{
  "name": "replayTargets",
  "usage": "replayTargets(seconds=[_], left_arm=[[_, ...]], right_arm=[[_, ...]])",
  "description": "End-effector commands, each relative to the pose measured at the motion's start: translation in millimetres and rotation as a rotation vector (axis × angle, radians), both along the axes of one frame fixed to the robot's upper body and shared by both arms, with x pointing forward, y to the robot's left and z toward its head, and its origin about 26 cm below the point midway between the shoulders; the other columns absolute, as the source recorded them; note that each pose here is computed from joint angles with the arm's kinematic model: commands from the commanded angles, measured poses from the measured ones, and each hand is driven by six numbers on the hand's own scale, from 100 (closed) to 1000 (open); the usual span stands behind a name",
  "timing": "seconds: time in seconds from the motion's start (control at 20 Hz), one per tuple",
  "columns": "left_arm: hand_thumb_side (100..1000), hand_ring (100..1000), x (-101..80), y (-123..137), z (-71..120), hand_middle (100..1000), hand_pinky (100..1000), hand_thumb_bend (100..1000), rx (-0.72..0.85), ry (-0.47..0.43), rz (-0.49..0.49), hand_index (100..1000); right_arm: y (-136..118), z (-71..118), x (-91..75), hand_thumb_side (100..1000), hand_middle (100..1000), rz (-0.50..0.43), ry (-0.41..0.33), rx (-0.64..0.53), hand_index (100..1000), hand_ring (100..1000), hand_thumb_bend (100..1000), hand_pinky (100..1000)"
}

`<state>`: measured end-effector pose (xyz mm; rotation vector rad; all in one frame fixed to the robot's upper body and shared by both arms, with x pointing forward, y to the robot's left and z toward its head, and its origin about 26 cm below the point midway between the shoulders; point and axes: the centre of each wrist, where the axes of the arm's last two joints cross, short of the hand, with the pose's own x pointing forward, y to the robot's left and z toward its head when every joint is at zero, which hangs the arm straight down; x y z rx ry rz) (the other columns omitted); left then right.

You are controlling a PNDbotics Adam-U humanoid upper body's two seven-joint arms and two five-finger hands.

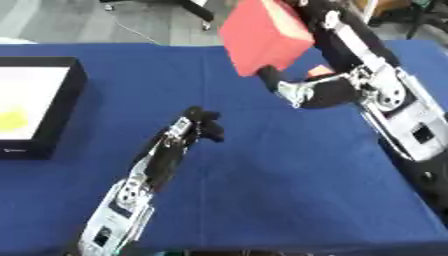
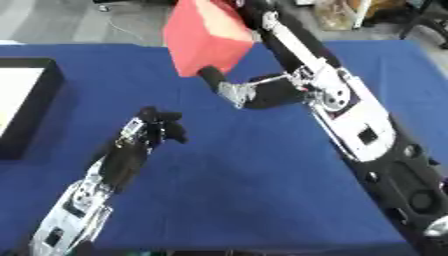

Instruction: Pick up the objects with one hand, pass them to the other hand, and then place them into the box on the other side of the table.

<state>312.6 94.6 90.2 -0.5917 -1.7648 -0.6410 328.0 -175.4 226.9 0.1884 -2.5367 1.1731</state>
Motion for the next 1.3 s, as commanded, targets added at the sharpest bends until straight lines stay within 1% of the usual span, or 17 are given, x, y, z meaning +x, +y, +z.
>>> replayTargets(seconds=[0.05,0.1,0.15,0.2,0.3,0.45,0.6,0.75,1.0,1.1,1.3], left_arm=[[957,685,-5.8,-14.6,20.1,655,981,326,-0.052,-0.052,-0.115,850],[932,688,-6.5,-16.1,22.7,660,983,356,-0.062,-0.055,-0.141,855],[847,699,-7.2,-18.2,25.6,675,987,406,-0.077,-0.061,-0.170,869],[784,706,-7.5,-19.5,27.6,686,990,417,-0.092,-0.065,-0.197,879],[725,712,-7.3,-20.9,29.9,699,992,421,-0.125,-0.069,-0.245,888],[667,723,-5.4,-21.2,29.1,714,993,445,-0.168,-0.061,-0.299,898],[632,729,-3.5,-21.0,26.6,723,994,469,-0.207,-0.052,-0.344,903],[612,731,-1.3,-20.4,22.5,724,994,517,-0.242,-0.035,-0.381,903],[623,733,3.2,-17.0,15.1,725,992,566,-0.302,0.011,-0.416,903],[628,734,4.9,-14.8,12.5,726,991,573,-0.325,0.032,-0.422,903],[647,738,9.0,-10.4,8.5,731,989,613,-0.379,0.082,-0.410,905]], right_arm=[[4.3,13.7,-14.3,180,553,0.034,-0.015,-0.015,550,880,100,783],[5.3,14.9,-16.8,180,554,0.037,-0.008,-0.020,550,881,100,784],[6.7,15.9,-19.6,180,555,0.041,0.000,-0.027,550,883,100,784],[7.8,17.1,-22.3,180,555,0.043,0.008,-0.032,550,885,100,784],[9.8,19.3,-26.6,181,556,0.044,0.026,-0.043,550,887,100,785],[12.2,21.1,-28.2,180,557,0.041,0.053,-0.055,550,888,100,785],[13.1,21.3,-28.5,181,558,0.045,0.060,-0.061,551,890,100,785],[13.4,20.6,-28.7,182,559,0.046,0.064,-0.068,551,892,100,786],[12.7,20.1,-28.6,183,559,0.043,0.064,-0.072,552,893,100,786],[12.1,19.8,-28.5,184,560,0.040,0.065,-0.074,552,893,100,786],[11.7,18.6,-28.6,184,561,0.038,0.067,-0.080,552,895,100,786]])
